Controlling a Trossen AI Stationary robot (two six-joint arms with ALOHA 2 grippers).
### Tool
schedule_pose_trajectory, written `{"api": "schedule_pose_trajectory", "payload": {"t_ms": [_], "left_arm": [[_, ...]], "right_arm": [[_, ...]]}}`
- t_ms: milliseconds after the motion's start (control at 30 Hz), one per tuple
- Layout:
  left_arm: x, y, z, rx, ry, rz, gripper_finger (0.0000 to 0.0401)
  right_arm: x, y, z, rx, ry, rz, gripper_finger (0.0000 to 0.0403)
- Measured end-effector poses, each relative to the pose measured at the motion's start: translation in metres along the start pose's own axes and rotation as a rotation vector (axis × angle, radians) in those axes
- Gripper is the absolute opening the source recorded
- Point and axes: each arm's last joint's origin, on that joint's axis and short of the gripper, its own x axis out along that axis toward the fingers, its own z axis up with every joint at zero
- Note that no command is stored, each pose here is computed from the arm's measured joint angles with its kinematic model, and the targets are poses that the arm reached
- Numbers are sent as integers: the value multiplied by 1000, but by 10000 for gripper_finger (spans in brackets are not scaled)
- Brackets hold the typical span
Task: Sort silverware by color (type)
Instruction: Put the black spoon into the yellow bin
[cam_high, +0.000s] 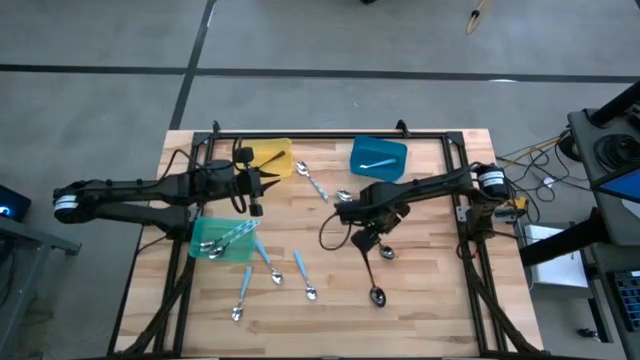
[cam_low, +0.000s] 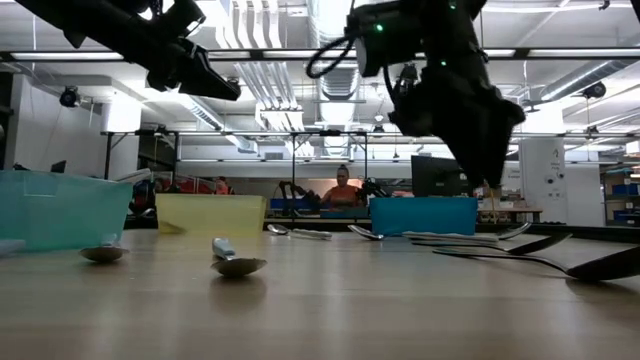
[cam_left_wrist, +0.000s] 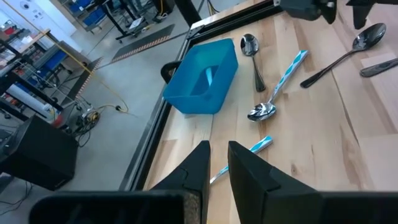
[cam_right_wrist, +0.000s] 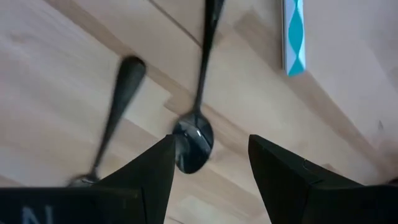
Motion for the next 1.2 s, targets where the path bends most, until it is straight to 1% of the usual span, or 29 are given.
{"api": "schedule_pose_trajectory", "payload": {"t_ms": [233, 333, 500, 633, 867, 1200], "left_arm": [[0, 1, 1, 10, -12, 6, 39], [0, 1, 2, 7, -23, 11, 39], [0, 2, 4, 4, -38, 18, 39], [0, 2, 4, 4, -38, 18, 39], [0, 2, 4, 4, -38, 17, 39], [0, 2, 4, 4, -38, 17, 39]], "right_arm": [[26, 5, -11, 15, -11, -9, 194], [28, 9, -8, 12, -78, 5, 194], [31, 10, -1, 12, -205, -14, 194], [38, 6, 2, 9, -231, -28, 190], [55, 6, 5, 4, -280, 39, 153], [75, -3, 2, 23, -293, 42, 94]]}}
